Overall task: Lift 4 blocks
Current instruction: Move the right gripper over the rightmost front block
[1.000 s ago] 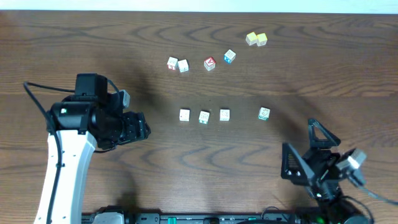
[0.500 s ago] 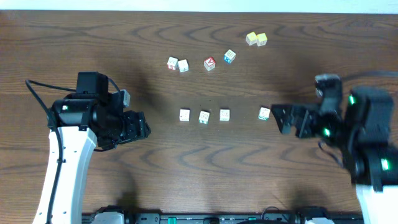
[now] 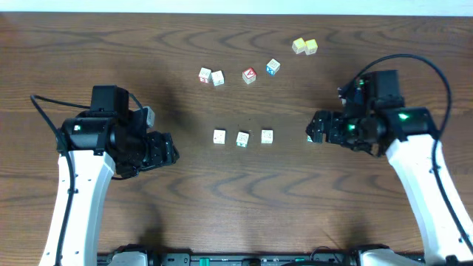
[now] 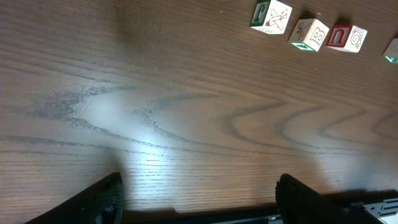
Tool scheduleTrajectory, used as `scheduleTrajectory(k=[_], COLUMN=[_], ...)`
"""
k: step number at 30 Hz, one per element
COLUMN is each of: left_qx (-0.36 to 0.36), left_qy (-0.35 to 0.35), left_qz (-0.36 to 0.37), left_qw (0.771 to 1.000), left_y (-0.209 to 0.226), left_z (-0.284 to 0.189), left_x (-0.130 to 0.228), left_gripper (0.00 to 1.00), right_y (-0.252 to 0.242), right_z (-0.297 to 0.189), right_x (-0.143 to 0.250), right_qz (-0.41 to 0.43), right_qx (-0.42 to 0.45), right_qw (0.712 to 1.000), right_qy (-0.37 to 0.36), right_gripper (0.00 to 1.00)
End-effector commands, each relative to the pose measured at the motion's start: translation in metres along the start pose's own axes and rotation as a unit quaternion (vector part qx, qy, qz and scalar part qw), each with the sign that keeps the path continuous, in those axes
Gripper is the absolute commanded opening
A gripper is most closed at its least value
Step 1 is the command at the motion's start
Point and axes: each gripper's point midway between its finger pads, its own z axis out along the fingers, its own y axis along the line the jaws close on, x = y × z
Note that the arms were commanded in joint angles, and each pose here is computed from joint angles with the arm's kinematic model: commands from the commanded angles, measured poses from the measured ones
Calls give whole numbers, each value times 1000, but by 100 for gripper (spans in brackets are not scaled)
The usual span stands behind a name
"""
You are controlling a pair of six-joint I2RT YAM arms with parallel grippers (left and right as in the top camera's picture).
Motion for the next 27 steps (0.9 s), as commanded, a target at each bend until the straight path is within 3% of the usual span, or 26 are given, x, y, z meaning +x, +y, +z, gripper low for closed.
scheduleTrajectory(k=[1, 8, 12, 15, 27], left_qx=[-3, -3, -4, -4, -4], left_qy=[-7, -7, -7, -7, -7], left_qz=[-1, -1, -2, -2, -1], left_qw=[1000, 1000, 1000, 1000, 1000], left_y=[1, 1, 1, 1, 1], left_z=[-4, -4, -4, -4, -4], left_x=[-4, -4, -4, -4, -4], left_gripper=[79, 79, 79, 79, 79], right_y=[-26, -26, -26, -25, -41], right_z=[24, 60, 74, 84, 132], right_x=[-1, -8, -17, -23, -23], right_qz=[42, 32, 30, 28, 28], right_qx=[88, 96, 93, 90, 111], right_qw=[995, 994, 995, 995, 992], right_qy=[11, 30, 23, 20, 48], right_gripper=[91, 85, 69, 62, 62])
